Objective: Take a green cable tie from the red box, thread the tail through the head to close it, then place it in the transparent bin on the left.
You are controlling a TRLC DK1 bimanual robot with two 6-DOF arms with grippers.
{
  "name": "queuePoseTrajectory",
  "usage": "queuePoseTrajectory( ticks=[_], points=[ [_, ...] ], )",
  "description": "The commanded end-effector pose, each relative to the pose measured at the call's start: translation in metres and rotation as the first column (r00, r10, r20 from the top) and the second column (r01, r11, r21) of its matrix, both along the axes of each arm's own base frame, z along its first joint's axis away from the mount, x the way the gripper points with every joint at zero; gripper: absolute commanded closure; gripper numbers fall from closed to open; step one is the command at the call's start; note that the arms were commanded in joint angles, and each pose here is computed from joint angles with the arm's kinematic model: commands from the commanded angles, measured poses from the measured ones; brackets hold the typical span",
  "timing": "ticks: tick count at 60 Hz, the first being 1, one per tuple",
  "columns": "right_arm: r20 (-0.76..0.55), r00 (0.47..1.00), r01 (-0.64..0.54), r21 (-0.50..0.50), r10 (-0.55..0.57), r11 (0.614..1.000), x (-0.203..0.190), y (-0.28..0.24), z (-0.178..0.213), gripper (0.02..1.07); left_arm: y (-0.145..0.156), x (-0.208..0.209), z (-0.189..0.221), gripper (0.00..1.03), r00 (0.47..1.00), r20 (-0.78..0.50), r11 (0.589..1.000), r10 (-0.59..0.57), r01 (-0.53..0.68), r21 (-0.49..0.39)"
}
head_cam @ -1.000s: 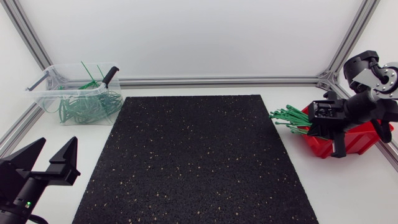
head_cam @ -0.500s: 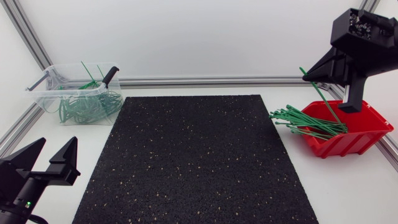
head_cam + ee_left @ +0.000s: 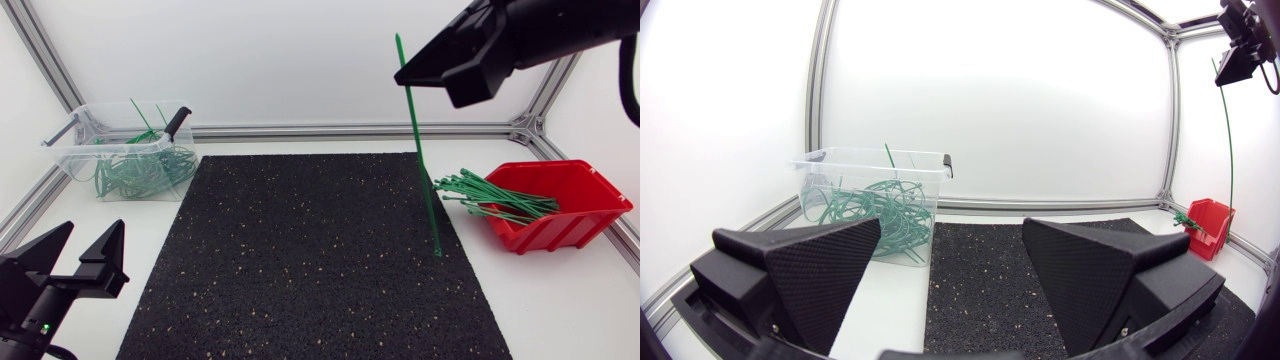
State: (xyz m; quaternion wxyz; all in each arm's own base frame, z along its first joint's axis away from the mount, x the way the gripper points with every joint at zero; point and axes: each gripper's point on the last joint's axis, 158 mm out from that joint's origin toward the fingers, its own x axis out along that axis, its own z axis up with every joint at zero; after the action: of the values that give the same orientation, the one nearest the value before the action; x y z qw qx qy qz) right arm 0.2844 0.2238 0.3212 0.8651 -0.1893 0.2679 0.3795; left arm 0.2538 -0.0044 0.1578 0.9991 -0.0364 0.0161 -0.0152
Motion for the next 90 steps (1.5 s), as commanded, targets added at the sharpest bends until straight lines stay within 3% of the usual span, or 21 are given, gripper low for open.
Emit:
queuePoseTrajectory(
  ticks=[1,11,22,34,48,58,71,81,90],
  points=[
    [-0.119,0.99,0.089,0.103,-0.077,0.991,0.009,0.014,-0.008,1.01,0.002,0.001,-0.026,0.04,0.998,-0.066,1.0,0.01,-0.012,-0.018],
    [-0.251,0.96,0.173,0.181,-0.125,0.968,0.027,0.033,-0.039,1.01,0.002,0.001,-0.026,0.04,0.998,-0.066,1.0,0.01,-0.012,-0.018],
    [-0.342,0.922,0.287,0.284,-0.183,0.915,0.048,0.047,-0.063,1.01,0.001,0.001,-0.026,0.04,0.998,-0.066,1.0,0.009,-0.01,-0.018],
    [-0.458,0.872,0.34,0.309,-0.175,0.888,0.062,0.071,-0.097,1.01,0.001,0.001,-0.026,0.04,0.998,-0.066,1.0,0.007,-0.009,-0.019],
    [-0.511,0.844,0.382,0.363,-0.161,0.85,0.065,0.096,-0.108,1.01,0.001,0.001,-0.026,0.04,0.998,-0.068,1.0,0.006,-0.007,-0.021],
    [-0.516,0.846,0.405,0.455,-0.136,0.793,0.068,0.11,-0.113,1.01,0.001,0.001,-0.027,0.04,0.997,-0.071,1.0,0.006,-0.008,-0.026],
    [-0.536,0.837,0.395,0.456,-0.109,0.797,0.06,0.123,-0.157,1.01,0.001,0.001,-0.027,0.04,0.997,-0.071,0.999,0.006,-0.008,-0.032],
    [-0.56,0.819,0.426,0.443,-0.127,0.789,0.064,0.096,-0.184,1.01,-0.001,0.001,-0.028,0.04,0.997,-0.073,0.999,0.0,-0.003,-0.035],
    [-0.512,0.844,0.417,0.435,-0.162,0.798,0.051,0.066,-0.191,1.01,-0.003,0.001,-0.028,0.04,0.997,-0.075,0.999,-0.006,0.003,-0.035]
  ],
)
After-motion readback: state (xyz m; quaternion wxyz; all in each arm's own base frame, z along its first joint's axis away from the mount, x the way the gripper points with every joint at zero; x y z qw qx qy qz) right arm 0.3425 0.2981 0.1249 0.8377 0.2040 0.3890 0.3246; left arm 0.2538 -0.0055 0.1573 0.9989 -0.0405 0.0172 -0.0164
